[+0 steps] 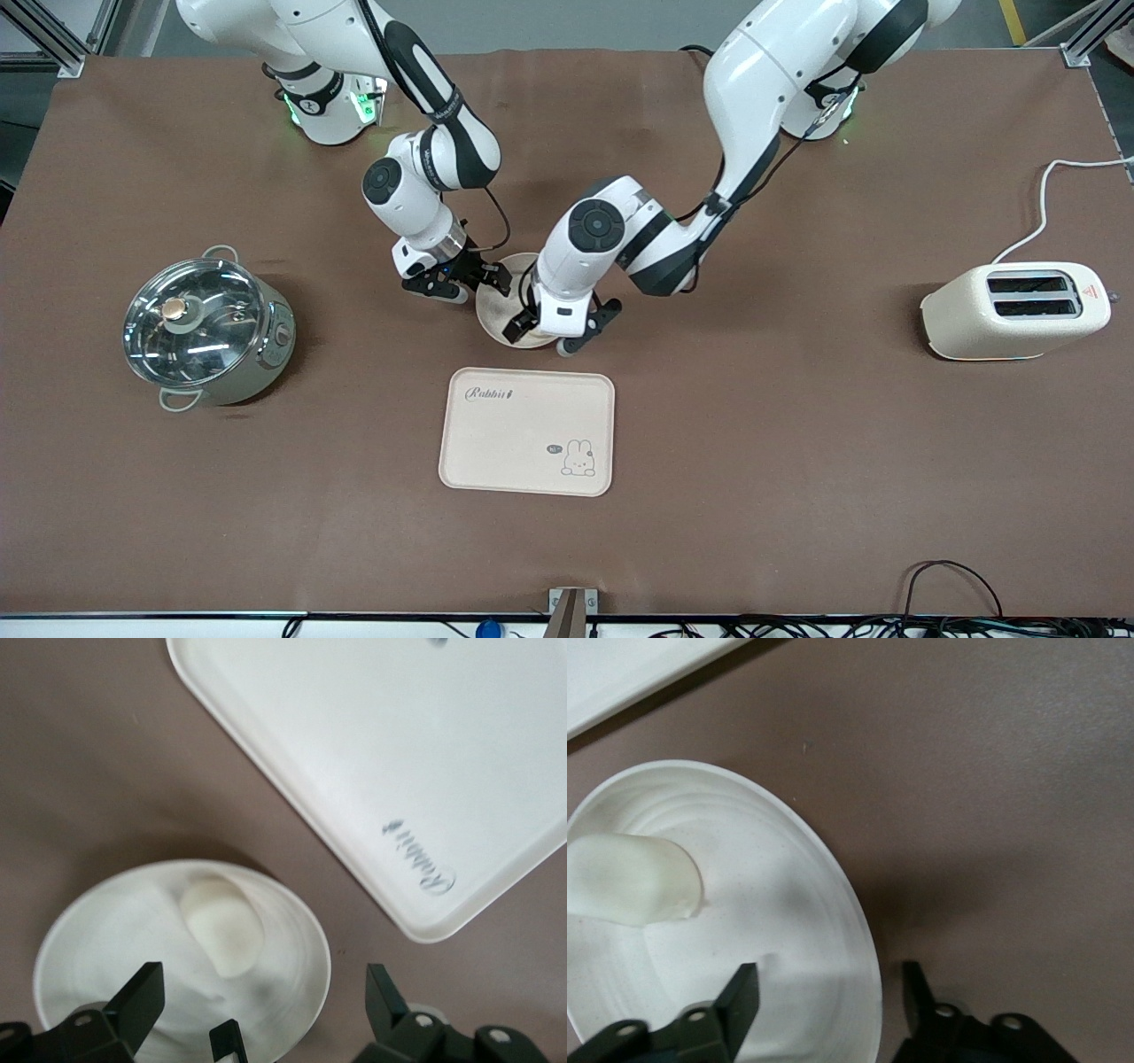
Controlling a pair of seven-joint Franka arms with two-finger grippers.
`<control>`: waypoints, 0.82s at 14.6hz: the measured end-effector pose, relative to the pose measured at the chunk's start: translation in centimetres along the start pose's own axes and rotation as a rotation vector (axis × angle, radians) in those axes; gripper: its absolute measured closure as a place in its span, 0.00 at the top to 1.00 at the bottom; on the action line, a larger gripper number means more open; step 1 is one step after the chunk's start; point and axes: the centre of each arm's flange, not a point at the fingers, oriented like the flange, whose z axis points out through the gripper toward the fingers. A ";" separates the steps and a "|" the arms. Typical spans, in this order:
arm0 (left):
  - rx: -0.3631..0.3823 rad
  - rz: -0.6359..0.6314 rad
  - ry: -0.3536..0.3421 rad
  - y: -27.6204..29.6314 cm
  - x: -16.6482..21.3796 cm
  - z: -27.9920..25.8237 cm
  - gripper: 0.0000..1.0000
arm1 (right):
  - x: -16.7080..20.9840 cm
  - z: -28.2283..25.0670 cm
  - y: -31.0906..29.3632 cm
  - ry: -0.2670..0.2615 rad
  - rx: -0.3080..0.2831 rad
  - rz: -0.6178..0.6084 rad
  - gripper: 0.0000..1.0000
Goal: Place bun in plate and plate on tray
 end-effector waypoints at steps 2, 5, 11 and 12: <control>0.016 0.000 0.045 0.6 4.3 -5.0 1.00 | 0.1 0.0 -0.1 0.002 0.002 0.001 0.45; 0.057 0.074 0.104 0.0 11.7 -13.8 1.00 | 0.2 -0.1 -0.1 0.004 0.004 0.003 0.15; 0.094 0.289 0.176 -6.2 24.9 -29.2 1.00 | 1.2 -1.9 -1.7 0.037 0.050 0.009 0.04; 0.107 0.337 0.185 -7.5 26.3 -31.3 1.00 | 1.5 -2.7 -2.1 0.046 0.068 0.018 0.04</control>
